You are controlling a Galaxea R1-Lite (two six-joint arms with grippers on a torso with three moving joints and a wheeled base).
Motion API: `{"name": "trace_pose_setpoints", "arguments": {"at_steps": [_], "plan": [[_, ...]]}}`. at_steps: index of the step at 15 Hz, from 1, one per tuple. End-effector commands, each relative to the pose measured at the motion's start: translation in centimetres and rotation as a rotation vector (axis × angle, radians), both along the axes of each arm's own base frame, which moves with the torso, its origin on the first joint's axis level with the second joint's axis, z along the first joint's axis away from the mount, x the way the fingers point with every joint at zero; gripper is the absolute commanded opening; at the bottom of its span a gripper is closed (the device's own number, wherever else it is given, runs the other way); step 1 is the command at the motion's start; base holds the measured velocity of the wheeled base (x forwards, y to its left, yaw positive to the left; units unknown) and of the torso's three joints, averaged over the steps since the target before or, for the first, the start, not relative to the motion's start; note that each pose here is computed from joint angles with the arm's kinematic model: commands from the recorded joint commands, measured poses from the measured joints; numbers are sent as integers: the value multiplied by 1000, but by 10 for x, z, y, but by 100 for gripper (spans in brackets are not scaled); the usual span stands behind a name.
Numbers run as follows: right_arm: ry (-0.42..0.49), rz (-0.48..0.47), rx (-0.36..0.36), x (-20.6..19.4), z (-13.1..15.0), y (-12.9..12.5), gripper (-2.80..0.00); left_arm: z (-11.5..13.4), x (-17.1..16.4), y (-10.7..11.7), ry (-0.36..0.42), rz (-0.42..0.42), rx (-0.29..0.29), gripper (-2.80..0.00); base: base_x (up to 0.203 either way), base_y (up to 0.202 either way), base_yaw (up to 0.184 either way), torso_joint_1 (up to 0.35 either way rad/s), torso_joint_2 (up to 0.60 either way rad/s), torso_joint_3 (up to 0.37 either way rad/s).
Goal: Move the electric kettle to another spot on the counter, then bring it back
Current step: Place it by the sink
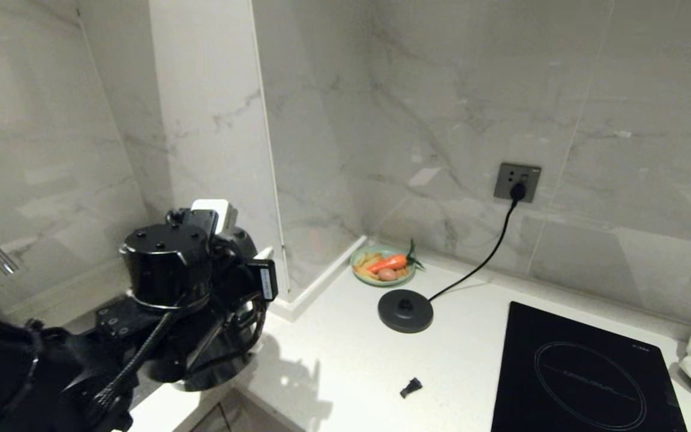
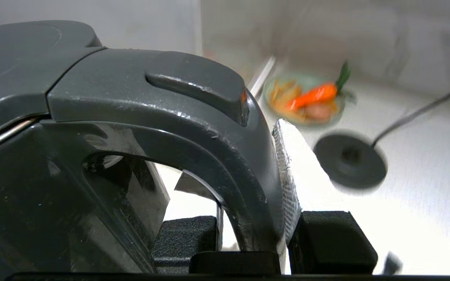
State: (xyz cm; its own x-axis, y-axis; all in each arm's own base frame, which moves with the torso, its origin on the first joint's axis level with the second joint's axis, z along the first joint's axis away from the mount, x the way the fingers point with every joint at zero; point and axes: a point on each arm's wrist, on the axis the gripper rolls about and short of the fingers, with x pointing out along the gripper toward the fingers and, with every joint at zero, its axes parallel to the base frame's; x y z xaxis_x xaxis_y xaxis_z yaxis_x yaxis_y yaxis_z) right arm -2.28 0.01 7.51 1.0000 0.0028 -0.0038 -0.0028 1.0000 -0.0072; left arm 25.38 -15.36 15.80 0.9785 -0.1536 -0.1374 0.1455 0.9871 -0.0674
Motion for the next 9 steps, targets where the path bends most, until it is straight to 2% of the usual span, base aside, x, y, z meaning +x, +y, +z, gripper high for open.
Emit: {"name": "trace_pose_setpoints", "arguments": {"at_steps": [1, 4, 9], "plan": [[1, 0, 0, 0, 0, 0, -280, -23, 39, -17, -8, -7, 8, -280, 0, 0, 0, 0, 0, 0], [1, 0, 0, 0, 0, 0, -280, -42, 84, -24, -37, 1, 19, -280, 0, 0, 0, 0, 0, 0], [1, 0, -2, 0, 0, 0, -280, -63, 131, 13, -32, 55, 31, -280, 0, 0, 0, 0, 0, 0]]}}
